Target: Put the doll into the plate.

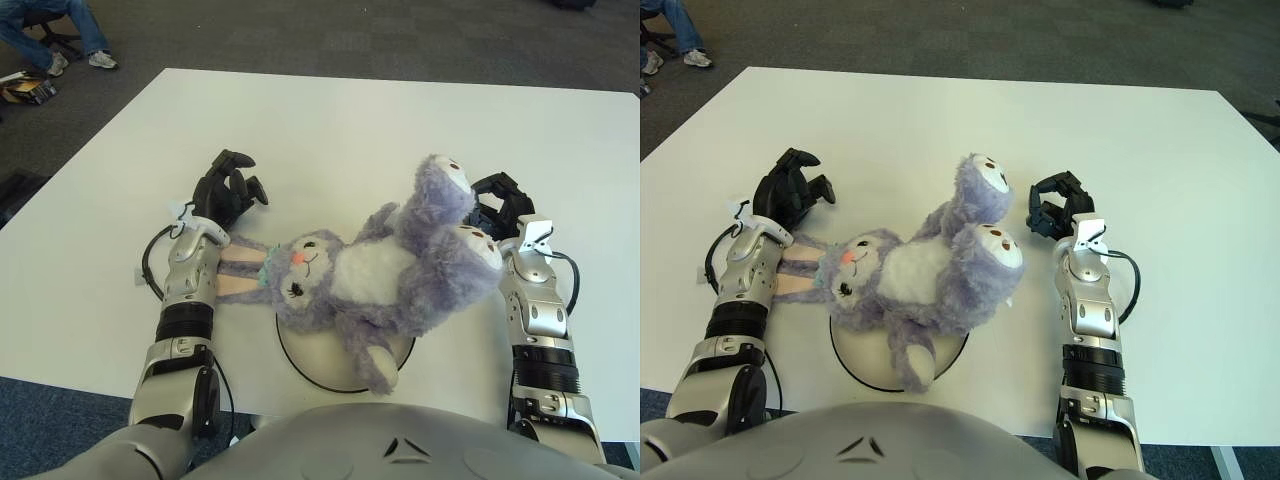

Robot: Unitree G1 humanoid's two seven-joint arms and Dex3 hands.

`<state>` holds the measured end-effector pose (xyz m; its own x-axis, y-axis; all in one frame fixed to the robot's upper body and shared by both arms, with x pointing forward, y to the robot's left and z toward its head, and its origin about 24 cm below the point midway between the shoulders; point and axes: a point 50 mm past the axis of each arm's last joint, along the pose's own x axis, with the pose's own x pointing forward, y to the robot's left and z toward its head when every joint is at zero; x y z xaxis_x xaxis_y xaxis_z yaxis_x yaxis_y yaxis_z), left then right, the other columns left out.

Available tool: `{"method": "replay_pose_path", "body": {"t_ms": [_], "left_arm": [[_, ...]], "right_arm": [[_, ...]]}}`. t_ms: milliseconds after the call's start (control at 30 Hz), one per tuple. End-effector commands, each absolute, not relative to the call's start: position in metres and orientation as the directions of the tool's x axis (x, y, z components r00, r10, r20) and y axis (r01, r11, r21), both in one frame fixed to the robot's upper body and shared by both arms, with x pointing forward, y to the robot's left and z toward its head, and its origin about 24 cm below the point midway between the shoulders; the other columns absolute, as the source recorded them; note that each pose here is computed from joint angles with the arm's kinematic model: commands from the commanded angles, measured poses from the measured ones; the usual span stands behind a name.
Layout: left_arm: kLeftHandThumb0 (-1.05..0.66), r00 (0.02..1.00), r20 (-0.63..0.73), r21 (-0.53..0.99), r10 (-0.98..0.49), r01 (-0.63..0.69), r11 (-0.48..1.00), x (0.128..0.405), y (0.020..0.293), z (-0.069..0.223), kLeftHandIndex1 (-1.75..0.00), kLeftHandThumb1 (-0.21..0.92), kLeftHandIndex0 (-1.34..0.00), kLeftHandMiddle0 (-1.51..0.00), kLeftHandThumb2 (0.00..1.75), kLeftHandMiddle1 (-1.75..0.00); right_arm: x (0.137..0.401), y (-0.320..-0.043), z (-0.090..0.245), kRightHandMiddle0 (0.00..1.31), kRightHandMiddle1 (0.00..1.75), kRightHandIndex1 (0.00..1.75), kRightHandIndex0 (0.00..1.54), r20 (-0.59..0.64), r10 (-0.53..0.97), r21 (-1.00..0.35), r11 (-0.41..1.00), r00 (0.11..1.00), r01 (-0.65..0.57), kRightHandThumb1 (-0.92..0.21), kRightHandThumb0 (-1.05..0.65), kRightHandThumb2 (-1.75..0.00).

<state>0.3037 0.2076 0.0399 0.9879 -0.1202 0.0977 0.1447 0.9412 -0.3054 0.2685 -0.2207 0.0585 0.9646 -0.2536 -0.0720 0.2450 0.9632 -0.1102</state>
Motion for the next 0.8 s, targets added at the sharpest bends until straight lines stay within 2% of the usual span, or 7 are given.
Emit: {"method": "replay_pose_path", "body": {"t_ms": [0, 767], "left_arm": [[-0.42, 0.993, -0.029, -0.351, -0.114, 0.097, 0.931, 0.2874, 0.2073, 0.0080, -1.75, 0.51, -0.46, -1.03, 1.08, -1.75], [-0.42, 0.993, -0.024, -0.359, -0.113, 0.097, 0.928, 0.2872, 0.2069, 0.0084, -1.75, 0.50, -0.47, -1.04, 1.09, -1.75]], "right_arm": [[0.2597, -0.2239, 0.0357, 0.44, 1.75, 1.75, 1.04, -0.189, -0.267, -0.121, 0.961, 0.945, 0.247, -0.54, -0.41, -1.03], [0.2597, -0.2237, 0.0354, 0.43, 1.75, 1.75, 1.04, -0.188, -0.270, -0.123, 0.960, 0.944, 0.250, -0.55, -0.41, -1.02]]}}
